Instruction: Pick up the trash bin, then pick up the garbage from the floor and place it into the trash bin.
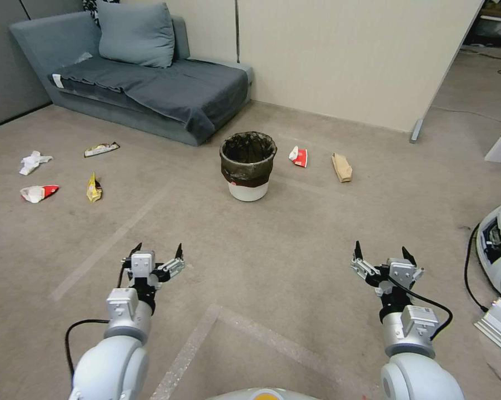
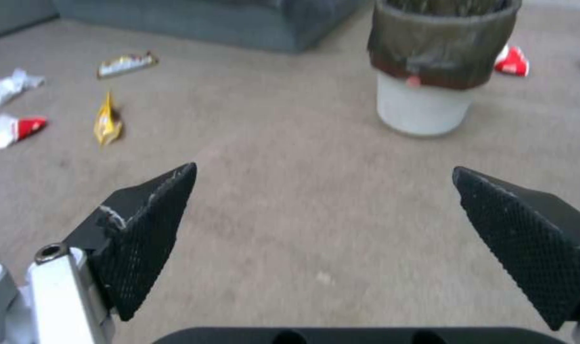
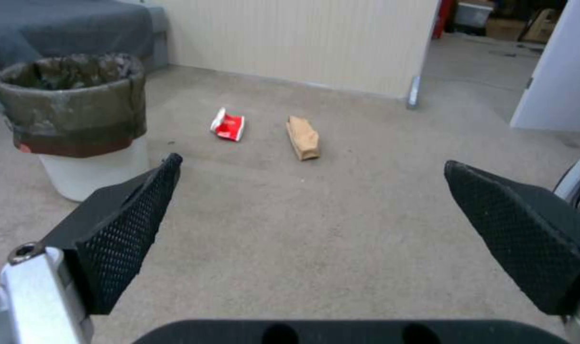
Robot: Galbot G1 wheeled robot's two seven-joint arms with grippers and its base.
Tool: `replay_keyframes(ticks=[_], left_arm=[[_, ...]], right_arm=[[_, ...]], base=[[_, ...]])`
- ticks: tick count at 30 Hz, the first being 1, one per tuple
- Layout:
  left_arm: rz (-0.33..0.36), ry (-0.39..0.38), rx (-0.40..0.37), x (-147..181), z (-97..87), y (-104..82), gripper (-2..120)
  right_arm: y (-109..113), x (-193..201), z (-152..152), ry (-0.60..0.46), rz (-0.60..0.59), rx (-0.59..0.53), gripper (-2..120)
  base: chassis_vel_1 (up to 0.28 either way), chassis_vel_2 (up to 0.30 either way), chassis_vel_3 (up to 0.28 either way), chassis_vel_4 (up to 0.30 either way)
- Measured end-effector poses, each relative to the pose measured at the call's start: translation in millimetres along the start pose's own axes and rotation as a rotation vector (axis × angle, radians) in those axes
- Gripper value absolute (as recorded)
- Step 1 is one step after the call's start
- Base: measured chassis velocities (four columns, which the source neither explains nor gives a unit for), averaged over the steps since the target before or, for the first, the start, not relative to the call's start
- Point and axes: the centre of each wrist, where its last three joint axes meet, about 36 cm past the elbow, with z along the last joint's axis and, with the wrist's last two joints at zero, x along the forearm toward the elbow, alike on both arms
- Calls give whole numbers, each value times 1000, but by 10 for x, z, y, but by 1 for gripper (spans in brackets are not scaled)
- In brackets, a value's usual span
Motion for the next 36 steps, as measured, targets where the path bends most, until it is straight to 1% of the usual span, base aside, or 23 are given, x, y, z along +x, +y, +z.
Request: replay_keyframes(ticks=[1,2,3,5,14,19,27,36], left_arm=[[-5,38,-6,80,-105,30,100],[-6,61,-10,127,-164,43,100],[-6,61,-10,127,-164,43,100],[4,48,-26,154,-252,51,100],[5,35,-28,129,-238,36,100],[14,8,-42,123,-284,39,100],[-16,49,-52,129,-327,39,100],[-25,60,-66,110,-329,48,100]], right_arm=[[6,-8,15,0,-4,-1,100],[8,-15,28,-1,-7,0,100],[8,-15,28,-1,-7,0,100],[12,-24,48,0,-9,0,100],[4,-57,78,-4,-13,4,100],[-3,-57,62,-14,-14,3,100],[-8,-57,50,-18,-18,-1,100],[8,-104,65,-18,-15,-9,100]], base=[[0,0,0,0],[0,0,0,0],[0,0,0,0],[0,0,0,0],[0,0,0,0],[0,0,0,0],[0,0,0,0],[0,0,0,0]])
